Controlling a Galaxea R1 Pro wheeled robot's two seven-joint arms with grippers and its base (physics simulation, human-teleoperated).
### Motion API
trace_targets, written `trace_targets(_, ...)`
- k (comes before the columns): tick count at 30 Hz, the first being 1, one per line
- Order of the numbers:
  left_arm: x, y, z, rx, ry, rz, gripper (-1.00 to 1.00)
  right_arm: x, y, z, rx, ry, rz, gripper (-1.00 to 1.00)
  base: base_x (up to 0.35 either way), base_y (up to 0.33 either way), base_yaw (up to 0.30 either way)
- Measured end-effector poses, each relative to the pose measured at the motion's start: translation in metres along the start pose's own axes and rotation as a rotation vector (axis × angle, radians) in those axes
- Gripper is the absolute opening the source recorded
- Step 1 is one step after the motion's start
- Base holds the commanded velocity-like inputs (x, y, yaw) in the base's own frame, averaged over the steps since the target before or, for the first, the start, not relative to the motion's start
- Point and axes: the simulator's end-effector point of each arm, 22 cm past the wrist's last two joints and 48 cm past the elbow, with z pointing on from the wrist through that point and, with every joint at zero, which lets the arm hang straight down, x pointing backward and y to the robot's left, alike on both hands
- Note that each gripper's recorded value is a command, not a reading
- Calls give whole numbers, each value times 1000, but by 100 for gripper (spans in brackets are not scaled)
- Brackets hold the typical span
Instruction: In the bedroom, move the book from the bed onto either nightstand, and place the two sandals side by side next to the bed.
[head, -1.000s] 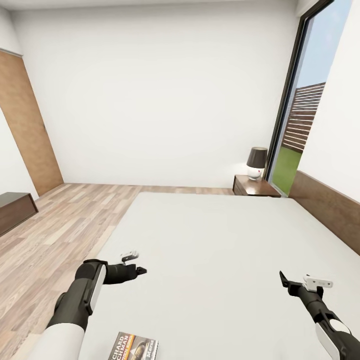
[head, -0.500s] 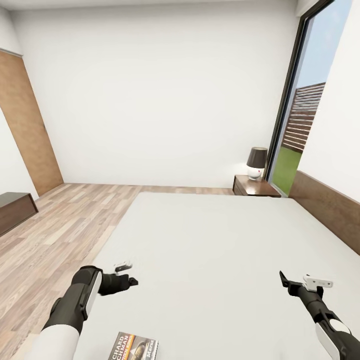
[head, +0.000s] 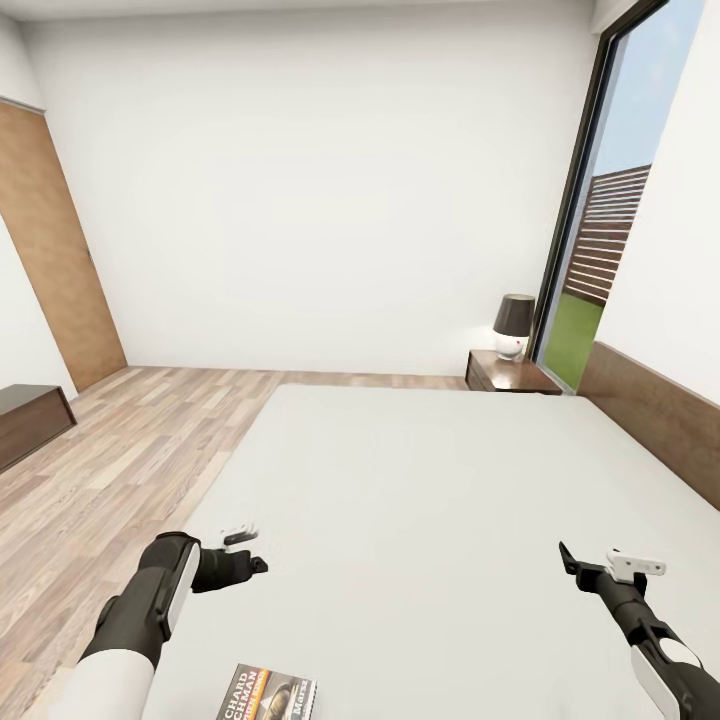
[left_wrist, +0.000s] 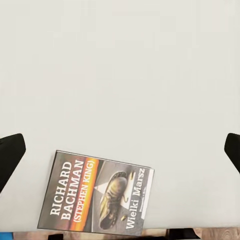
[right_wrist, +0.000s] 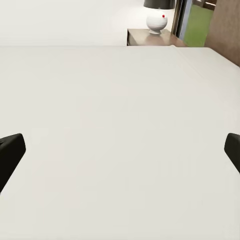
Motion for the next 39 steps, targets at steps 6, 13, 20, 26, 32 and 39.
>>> trace_targets(6, 0, -3, 1, 3, 0, 4, 100, 0, 0, 0, 0, 1, 0, 100, 0, 0, 0)
trace_targets(13, 2, -2, 6, 4, 0, 6, 100, 6, 0, 2, 0, 1, 0, 100, 0, 0, 0)
trace_targets(20, 7, 0, 15, 4, 1, 7, 100, 16, 1, 4, 0, 1, 0, 100, 0, 0, 0)
trace_targets(26, 11, 3, 23, 4, 1, 8, 100, 25, 1, 6, -1, -1, 0, 100, 0, 0, 0)
trace_targets(32, 12, 3, 26, 4, 1, 9, 100, 21, 0, 8, 4, -16, -1, 100, 0, 0, 0)
trace_targets(39, 12, 3, 26, 5, 0, 9, 100, 14, -15, 9, 65, -37, 2, 100, 0, 0, 0)
